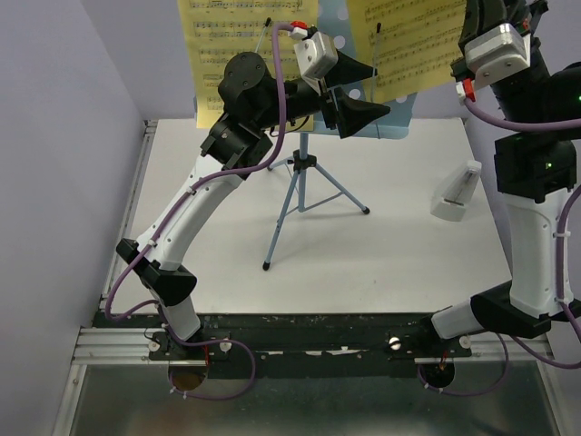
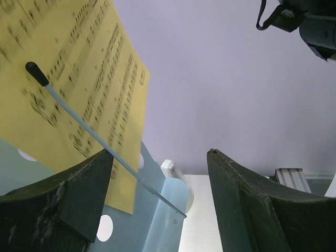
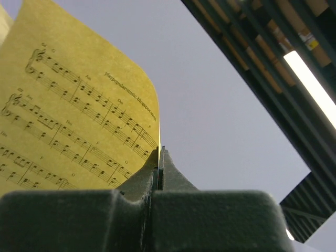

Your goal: Pack up the instrument practice props

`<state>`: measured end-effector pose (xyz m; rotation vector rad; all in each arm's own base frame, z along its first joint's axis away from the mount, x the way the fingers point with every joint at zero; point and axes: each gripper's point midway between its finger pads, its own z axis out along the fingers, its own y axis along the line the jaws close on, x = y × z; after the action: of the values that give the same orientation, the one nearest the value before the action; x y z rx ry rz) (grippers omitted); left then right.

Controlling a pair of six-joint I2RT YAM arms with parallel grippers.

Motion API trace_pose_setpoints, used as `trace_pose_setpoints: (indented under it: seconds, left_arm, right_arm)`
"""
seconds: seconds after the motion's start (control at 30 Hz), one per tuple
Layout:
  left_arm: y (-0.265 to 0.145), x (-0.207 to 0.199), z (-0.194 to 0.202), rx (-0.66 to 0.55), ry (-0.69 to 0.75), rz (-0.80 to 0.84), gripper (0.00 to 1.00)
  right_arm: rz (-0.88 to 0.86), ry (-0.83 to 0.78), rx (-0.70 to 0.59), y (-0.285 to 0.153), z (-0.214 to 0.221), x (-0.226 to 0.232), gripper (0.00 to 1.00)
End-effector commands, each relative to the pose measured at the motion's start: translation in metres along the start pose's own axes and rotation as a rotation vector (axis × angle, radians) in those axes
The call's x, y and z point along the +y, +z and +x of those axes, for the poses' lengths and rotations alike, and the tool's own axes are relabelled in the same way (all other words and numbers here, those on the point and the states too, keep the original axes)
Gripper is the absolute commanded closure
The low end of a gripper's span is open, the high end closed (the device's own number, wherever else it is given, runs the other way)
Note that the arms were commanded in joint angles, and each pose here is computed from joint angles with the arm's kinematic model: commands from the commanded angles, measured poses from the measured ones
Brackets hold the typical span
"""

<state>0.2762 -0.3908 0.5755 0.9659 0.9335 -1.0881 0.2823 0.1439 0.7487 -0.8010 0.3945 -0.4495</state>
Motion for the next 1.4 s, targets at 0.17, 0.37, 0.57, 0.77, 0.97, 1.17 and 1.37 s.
trace_pose_setpoints:
  seconds: [0.17, 0.37, 0.57, 0.77, 0.97, 1.17, 1.37]
  left_arm:
    - [-0.003, -0.007, -0.020, -0.040, 0.048, 0.001, 0.16]
    - [-0.005, -0.003, -0.026, -0.045, 0.086, -0.029, 0.14]
    - [-0.012, 0.006, -0.044, -0.065, 0.182, -0.093, 0.11]
    - [-0.022, 0.030, -0.076, -0.126, 0.307, -0.241, 0.08]
    - [-0.031, 0.025, -0.124, -0.267, 0.437, -0.258, 0.05]
    - [-0.026, -0.034, -0.134, -0.301, 0.362, 0.049, 0.14]
    - [-0.020, -0.079, -0.114, -0.263, 0.207, 0.235, 0.19]
  right_arm:
    - [0.168, -0.198, 0.002, -0.005, -0.017, -0.056, 1.00]
    - [0.229, -0.236, 0.018, -0.013, -0.024, -0.079, 1.00]
    - [0.273, -0.231, 0.007, -0.022, -0.037, -0.098, 1.00]
    - [0.229, -0.147, -0.005, -0.027, -0.040, -0.088, 1.00]
    - [0.107, -0.034, -0.018, -0.030, -0.038, -0.053, 1.00]
    - [0.035, 0.008, -0.009, -0.034, -0.032, -0.030, 1.00]
    - [-0.034, 0.025, -0.009, -0.037, -0.027, -0.006, 1.00]
